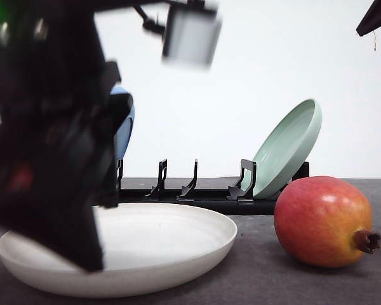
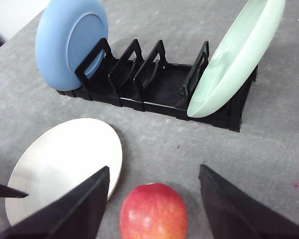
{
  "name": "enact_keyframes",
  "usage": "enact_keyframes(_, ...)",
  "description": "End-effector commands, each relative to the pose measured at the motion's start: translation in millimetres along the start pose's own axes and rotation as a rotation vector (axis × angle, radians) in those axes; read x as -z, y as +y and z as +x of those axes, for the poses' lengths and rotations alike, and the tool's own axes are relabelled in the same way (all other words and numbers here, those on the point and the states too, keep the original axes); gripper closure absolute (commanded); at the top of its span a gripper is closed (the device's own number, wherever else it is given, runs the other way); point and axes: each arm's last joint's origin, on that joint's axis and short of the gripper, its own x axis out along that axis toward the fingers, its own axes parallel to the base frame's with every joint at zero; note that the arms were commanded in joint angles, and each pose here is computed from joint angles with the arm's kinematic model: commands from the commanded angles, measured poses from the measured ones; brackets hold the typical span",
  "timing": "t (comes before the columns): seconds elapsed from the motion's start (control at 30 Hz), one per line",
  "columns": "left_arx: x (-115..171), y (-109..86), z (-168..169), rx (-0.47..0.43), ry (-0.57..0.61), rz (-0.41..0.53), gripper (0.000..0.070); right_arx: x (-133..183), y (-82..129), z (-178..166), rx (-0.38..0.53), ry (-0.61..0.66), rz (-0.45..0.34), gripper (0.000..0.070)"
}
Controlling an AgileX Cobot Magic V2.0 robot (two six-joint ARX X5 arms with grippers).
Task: Place pomegranate in white plate
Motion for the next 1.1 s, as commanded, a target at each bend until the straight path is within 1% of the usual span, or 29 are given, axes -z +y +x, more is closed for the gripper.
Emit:
enact_keyframes(0.0,-5.7,6.7,-11.2,0.071,-0.074,-0.12,0.0306,-5.8,2.5,-2.2,-0.007,-0.027,-0.018,0.0338)
enact_keyframes(0.13,5.6,30.2,-25.5,0.25,-0.179,-0.344,0.0307,-5.8,2.5,-2.2,-0.007,-0.027,-0.018,0.0338)
enact_keyframes(0.2,13.5,43.5,-31.6,0.284,-0.218,-0.437,0.0307,-5.8,2.5,-2.2,-0.007,-0.027,-0.018,0.0338)
enact_keyframes(0.23,18.6,51.1,-34.6,0.279,-0.232,-0.484,0.0307,-5.8,2.5,-2.2,-0.007,-0.027,-0.018,0.0338)
enact_keyframes(0.3,29.9,65.9,-40.7,0.243,-0.254,-0.571,0.0307,-5.8,2.5,-2.2,-0.007,-0.027,-0.019,0.0338)
enact_keyframes(0.47,62.0,99.2,-55.3,0.119,-0.296,-0.788,0.0308,-5.7,2.5,-2.2,-0.007,-0.027,-0.018,0.0337)
enact_keyframes(0.57,81.7,114.3,-64.1,0.039,-0.316,-0.9,0.0308,-5.7,2.5,-2.2,-0.007,-0.027,-0.018,0.0337)
enact_keyframes(0.67,98.8,124.9,-74.0,-0.041,-0.346,-0.982,0.0309,-5.8,2.5,-2.2,-0.007,-0.027,-0.019,0.0337)
enact_keyframes(0.77,111.9,131.1,-85.3,-0.115,-0.398,-1.057,0.0309,-5.8,2.5,-2.2,-0.007,-0.027,-0.019,0.0322)
enact_keyframes(0.9,124.8,132.3,-97.9,-0.208,-0.479,-1.094,0.031,-5.7,2.8,-2.2,-0.015,-0.025,-0.018,0.0282)
enact_keyframes(1.07,137.9,118.9,-100.0,-0.252,-0.557,-1.099,0.031,-5.6,2.9,-2.2,-0.019,-0.024,-0.015,0.0282)
